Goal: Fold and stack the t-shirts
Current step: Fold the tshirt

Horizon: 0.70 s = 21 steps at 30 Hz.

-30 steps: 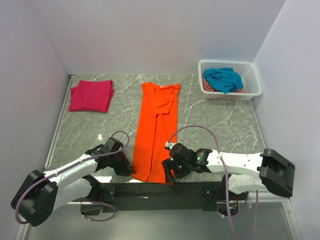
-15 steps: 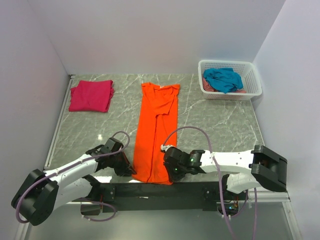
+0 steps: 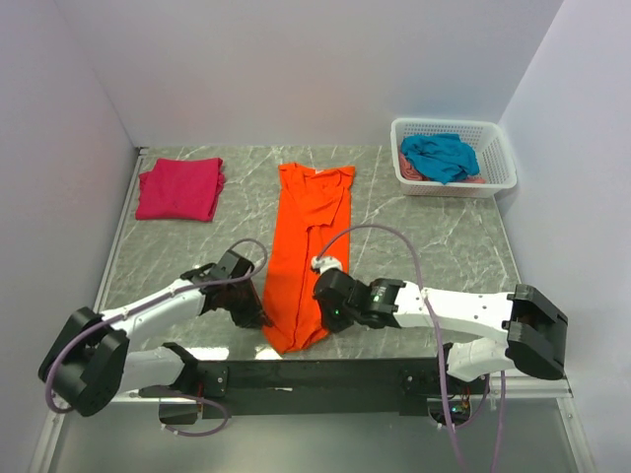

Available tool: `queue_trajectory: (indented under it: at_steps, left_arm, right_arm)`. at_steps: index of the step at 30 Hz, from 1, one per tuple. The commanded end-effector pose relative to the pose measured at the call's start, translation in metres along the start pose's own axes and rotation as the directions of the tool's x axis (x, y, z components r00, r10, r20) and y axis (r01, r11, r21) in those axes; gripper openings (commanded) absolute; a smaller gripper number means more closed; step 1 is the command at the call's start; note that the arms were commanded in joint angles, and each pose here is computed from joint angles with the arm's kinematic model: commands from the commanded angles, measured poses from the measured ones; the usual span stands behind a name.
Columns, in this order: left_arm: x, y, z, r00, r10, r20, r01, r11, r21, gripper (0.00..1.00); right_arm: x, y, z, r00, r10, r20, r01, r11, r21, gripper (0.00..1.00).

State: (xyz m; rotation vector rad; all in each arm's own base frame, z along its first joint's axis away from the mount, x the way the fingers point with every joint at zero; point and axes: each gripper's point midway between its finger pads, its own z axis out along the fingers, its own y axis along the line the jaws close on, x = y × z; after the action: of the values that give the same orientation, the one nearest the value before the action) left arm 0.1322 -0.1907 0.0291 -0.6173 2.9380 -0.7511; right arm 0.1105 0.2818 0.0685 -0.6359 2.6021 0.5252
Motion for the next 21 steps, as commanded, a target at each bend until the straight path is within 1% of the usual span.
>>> queue_trajectory:
  at_steps: [1, 3, 5, 6, 7, 9, 10, 11, 13, 15, 18, 21]
  left_arm:
    - [-0.023, -0.03, -0.006, 0.995, 0.068, 0.072, -0.071, 0.996, 0.045, 0.01]
    - [-0.037, -0.043, -0.007, 0.99, 0.078, 0.121, -0.084, 0.995, 0.045, 0.01]
    - [-0.048, -0.053, -0.01, 0.985, 0.081, 0.154, -0.09, 0.995, 0.05, 0.01]
    - [-0.058, -0.065, -0.013, 0.979, 0.083, 0.187, -0.096, 0.993, 0.062, 0.01]
    - [-0.068, -0.076, -0.017, 0.972, 0.08, 0.221, -0.097, 0.993, 0.068, 0.01]
    - [-0.081, -0.083, -0.018, 0.963, 0.065, 0.263, -0.081, 0.995, 0.052, 0.01]
    - [-0.093, -0.095, -0.024, 0.948, 0.061, 0.312, -0.086, 0.994, 0.065, 0.01]
    - [-0.099, -0.099, -0.023, 0.943, 0.052, 0.327, -0.077, 0.995, 0.062, 0.01]
    - [-0.11, -0.112, -0.029, 0.93, 0.045, 0.365, -0.077, 0.994, 0.072, 0.01]
    - [-0.116, -0.114, -0.024, 0.929, 0.054, 0.366, -0.076, 0.996, 0.046, 0.01]
    - [-0.129, -0.132, -0.028, 0.922, 0.068, 0.382, -0.091, 0.995, 0.044, 0.01]
    - [-0.149, -0.141, -0.031, 0.898, 0.058, 0.437, -0.084, 0.996, 0.039, 0.01]
  right_arm:
    - [-0.042, -0.019, -0.014, 0.99, 0.037, 0.134, -0.047, 0.996, 0.076, 0.04]
    - [-0.054, -0.021, -0.015, 0.986, 0.037, 0.163, -0.05, 0.996, 0.073, 0.03]
    - [-0.067, -0.032, -0.017, 0.978, 0.057, 0.199, -0.079, 0.991, 0.104, 0.03]
    - [-0.077, -0.034, -0.019, 0.972, 0.066, 0.225, -0.091, 0.99, 0.104, 0.03]
    - [-0.089, -0.042, -0.021, 0.961, 0.092, 0.261, -0.125, 0.986, 0.111, 0.02]
    - [-0.106, -0.06, -0.025, 0.941, 0.128, 0.314, -0.18, 0.974, 0.141, 0.02]
    - [-0.111, -0.064, -0.026, 0.934, 0.139, 0.328, -0.195, 0.97, 0.147, 0.02]
    - [-0.121, -0.074, -0.028, 0.921, 0.155, 0.358, -0.224, 0.961, 0.16, 0.02]
    - [-0.129, -0.08, -0.029, 0.914, 0.16, 0.373, -0.236, 0.957, 0.169, 0.02]
    - [-0.139, -0.087, -0.03, 0.903, 0.176, 0.391, -0.259, 0.951, 0.171, 0.02]
    - [-0.152, -0.097, -0.031, 0.891, 0.193, 0.412, -0.284, 0.943, 0.172, 0.01]
    - [-0.166, -0.106, -0.034, 0.88, 0.193, 0.434, -0.296, 0.938, 0.181, 0.01]
